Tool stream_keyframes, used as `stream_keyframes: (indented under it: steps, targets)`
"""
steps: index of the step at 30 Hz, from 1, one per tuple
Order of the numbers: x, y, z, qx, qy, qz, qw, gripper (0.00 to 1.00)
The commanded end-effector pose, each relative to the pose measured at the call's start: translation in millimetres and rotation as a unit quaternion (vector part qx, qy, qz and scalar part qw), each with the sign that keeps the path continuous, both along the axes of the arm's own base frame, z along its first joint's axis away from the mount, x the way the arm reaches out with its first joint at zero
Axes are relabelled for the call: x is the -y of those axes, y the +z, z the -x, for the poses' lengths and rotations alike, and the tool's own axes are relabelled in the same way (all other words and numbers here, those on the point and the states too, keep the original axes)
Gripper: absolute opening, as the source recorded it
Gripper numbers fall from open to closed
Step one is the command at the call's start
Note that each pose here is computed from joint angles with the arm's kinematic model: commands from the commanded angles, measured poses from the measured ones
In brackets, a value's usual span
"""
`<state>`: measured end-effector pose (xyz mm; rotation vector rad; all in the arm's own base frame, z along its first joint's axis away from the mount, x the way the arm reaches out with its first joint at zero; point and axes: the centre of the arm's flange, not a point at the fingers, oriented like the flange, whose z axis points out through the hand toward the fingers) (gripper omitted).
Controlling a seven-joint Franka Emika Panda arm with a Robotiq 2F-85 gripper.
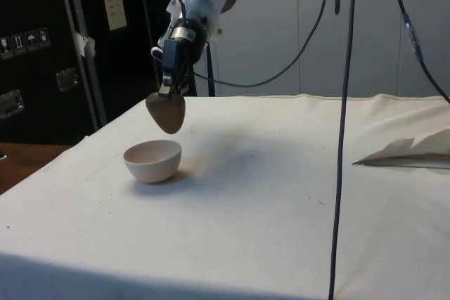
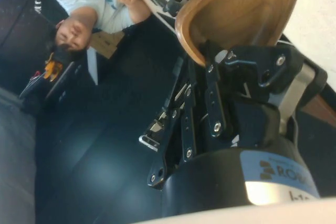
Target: Pour the coffee beans from the cup into the bowl.
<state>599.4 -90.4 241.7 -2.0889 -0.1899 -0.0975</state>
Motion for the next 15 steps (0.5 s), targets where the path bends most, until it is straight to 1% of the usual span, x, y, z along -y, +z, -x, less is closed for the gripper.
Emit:
stream_keyframes:
  steps: [1, 3, 4, 5, 10, 11, 12, 14, 15]
  targets:
    - [-0.7, 0.9, -0.5, -0.003, 0.001, 0.013, 0.99991, 0.03]
    - [-0.8, 0.6, -0.7, -0.003, 0.004, 0.019, 0.99981, 0.03]
    - [0.3, -0.4, -0.2, -0.001, 0.004, 0.009, 0.99995, 0.03]
    - [-0.3, 0.7, -0.8, -0.003, 0.005, 0.022, 0.99975, 0.03]
    - [0.5, -0.8, -1.1, -0.004, 0.012, 0.038, 0.99918, 0.03]
    - [1.1, -1.3, -0.7, -0.002, 0.013, 0.029, 0.99950, 0.03]
    - [0.5, -1.1, -1.1, -0.005, 0.013, 0.042, 0.99904, 0.03]
    - [1.1, -1.1, -1.2, -0.004, 0.014, 0.047, 0.99878, 0.03]
    - [1.7, -1.6, -1.4, -0.005, 0.017, 0.054, 0.99840, 0.03]
